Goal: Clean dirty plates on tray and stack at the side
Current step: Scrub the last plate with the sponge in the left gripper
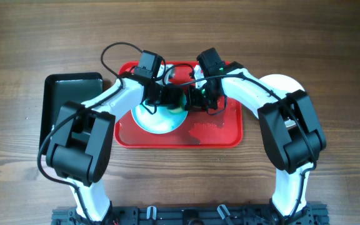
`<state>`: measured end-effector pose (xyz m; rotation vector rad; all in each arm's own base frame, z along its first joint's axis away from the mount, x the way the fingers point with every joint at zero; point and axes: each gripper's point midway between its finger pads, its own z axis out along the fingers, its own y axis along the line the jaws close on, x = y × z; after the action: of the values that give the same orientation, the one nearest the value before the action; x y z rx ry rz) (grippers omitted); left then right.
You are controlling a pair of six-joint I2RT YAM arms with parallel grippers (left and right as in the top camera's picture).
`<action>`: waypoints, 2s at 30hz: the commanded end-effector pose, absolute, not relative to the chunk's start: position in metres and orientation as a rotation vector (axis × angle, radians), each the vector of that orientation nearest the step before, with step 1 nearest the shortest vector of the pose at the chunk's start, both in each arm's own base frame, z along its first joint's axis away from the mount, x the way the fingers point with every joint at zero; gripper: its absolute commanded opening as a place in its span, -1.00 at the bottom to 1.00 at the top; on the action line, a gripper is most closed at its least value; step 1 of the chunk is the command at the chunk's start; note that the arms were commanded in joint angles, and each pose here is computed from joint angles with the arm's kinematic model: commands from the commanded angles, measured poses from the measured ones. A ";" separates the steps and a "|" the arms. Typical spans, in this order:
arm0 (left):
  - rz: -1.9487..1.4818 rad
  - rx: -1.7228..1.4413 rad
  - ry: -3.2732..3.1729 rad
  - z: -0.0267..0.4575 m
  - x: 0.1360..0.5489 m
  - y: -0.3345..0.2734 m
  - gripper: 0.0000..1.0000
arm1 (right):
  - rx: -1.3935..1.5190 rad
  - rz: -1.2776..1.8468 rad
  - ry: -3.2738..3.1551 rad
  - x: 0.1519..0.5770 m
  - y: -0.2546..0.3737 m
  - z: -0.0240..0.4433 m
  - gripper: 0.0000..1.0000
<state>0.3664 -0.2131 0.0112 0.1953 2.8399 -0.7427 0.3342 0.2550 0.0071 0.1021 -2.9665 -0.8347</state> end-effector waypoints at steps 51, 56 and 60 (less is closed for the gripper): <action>-0.819 0.675 3.192 0.001 0.252 -0.186 -0.92 | 0.102 -0.830 -2.958 0.332 0.256 0.001 -0.91; -0.863 0.825 3.119 0.003 0.251 -0.189 -0.92 | 0.105 -0.831 -2.959 0.332 0.256 0.001 -0.91; -0.938 0.880 3.021 0.006 0.260 -0.200 -0.92 | 0.106 -0.831 -2.959 0.332 0.256 0.001 -0.91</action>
<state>0.2632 -0.1875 0.0100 0.8023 3.0860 -0.8264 0.3339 0.2563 0.0085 0.1092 -2.9571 -0.8560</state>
